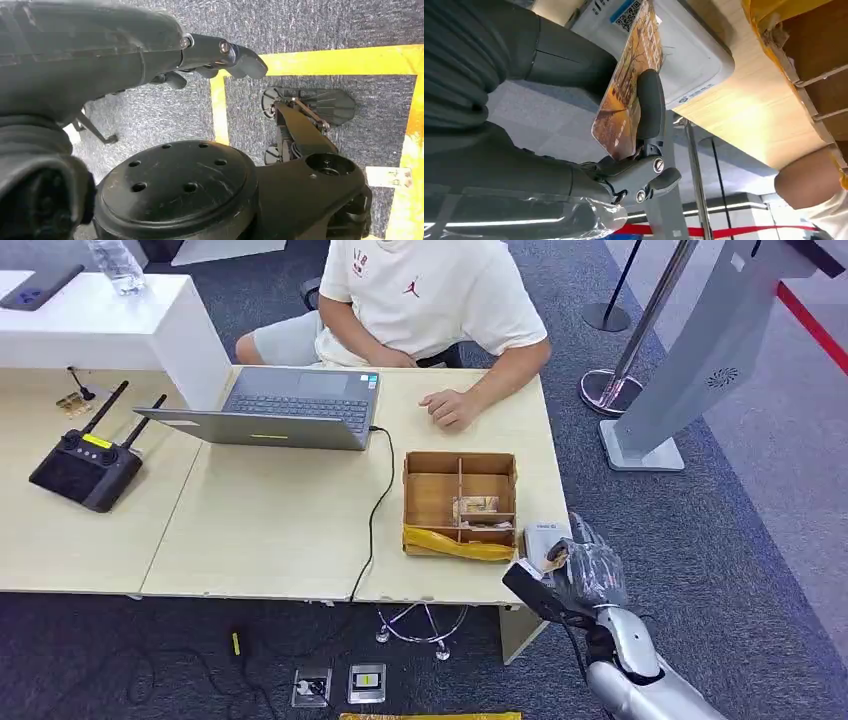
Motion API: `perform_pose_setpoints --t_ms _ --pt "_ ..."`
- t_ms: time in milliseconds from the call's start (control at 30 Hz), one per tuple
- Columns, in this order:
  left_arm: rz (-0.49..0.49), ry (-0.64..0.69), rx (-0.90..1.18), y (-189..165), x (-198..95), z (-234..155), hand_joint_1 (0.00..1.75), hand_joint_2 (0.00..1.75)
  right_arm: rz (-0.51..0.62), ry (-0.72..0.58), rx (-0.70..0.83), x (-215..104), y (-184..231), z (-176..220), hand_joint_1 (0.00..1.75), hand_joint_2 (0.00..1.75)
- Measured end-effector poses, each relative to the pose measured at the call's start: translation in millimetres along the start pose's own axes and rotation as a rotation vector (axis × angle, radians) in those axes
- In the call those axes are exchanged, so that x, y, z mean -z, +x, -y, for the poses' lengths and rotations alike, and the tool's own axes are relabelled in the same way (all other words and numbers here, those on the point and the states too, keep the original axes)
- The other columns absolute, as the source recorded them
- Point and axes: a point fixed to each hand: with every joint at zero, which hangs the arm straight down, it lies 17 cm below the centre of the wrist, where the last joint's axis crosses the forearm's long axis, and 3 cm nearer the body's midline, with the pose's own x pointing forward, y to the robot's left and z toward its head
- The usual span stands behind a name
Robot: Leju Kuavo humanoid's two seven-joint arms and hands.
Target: Pass the card to the sensor for recognition and then transmit it.
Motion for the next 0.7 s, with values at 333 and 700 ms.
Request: perform_pose_setpoints --t_ms 333,700 --pt "-0.004 -0.008 0.011 -2 0 4 0.00 0.00 0.005 -0.027 -0.029 6 2 7 1.75 1.75" --pt "-0.006 -0.012 0.024 -3 0 5 0.00 0.00 0.037 -0.255 -0.115 37 18 113 1.73 1.75"
